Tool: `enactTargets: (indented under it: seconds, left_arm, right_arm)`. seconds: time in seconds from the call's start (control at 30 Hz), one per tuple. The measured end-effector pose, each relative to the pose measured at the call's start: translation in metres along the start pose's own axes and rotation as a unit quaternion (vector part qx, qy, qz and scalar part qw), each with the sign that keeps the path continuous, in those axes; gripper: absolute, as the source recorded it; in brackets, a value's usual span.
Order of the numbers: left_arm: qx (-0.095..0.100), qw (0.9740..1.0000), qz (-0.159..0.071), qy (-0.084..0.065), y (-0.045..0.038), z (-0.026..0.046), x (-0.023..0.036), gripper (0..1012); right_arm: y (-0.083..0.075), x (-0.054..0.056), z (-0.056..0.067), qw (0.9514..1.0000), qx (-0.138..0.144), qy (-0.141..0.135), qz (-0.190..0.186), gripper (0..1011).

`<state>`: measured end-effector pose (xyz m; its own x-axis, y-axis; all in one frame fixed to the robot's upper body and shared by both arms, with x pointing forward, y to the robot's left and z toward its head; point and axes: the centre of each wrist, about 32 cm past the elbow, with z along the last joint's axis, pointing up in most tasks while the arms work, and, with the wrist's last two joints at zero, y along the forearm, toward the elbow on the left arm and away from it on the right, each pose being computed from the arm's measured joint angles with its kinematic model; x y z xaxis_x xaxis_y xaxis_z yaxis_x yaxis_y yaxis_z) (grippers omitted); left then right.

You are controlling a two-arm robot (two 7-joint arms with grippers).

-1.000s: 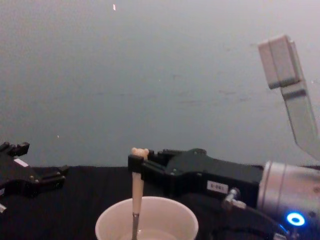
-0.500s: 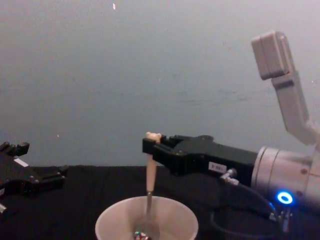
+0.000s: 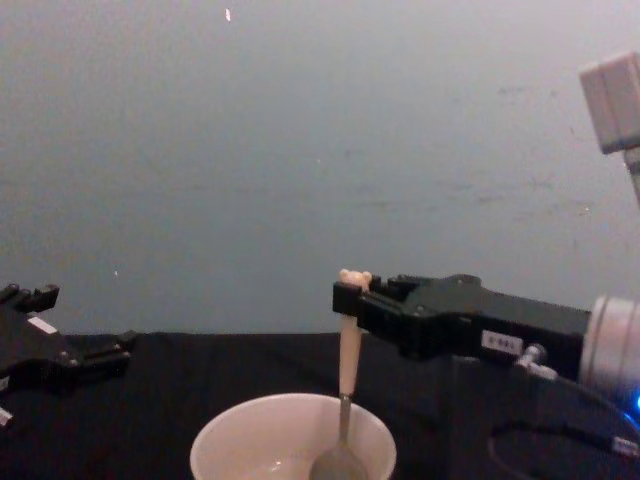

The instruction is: Pick up the stirring spoon with one hand, stir inside the cup, then place it back in its original position.

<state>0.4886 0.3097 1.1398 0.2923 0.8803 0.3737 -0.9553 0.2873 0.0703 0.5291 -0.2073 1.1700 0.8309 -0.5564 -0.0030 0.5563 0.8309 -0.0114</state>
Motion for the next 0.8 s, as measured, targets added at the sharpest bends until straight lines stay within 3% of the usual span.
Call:
enactTargets:
  seconds: [0.4,0.8]
  left_arm:
    - [0.0,1.0,0.0,0.0,0.0,0.0,0.0,1001]
    - [0.0,1.0,0.0,0.0,0.0,0.0,0.0,1001]
  right_arm:
    - [-0.012,-0.015,0.0,0.9992,-0.007,0.009,0.039,214]
    - [0.01,-0.02,0.0,0.9988,-0.002,0.009,0.048,214]
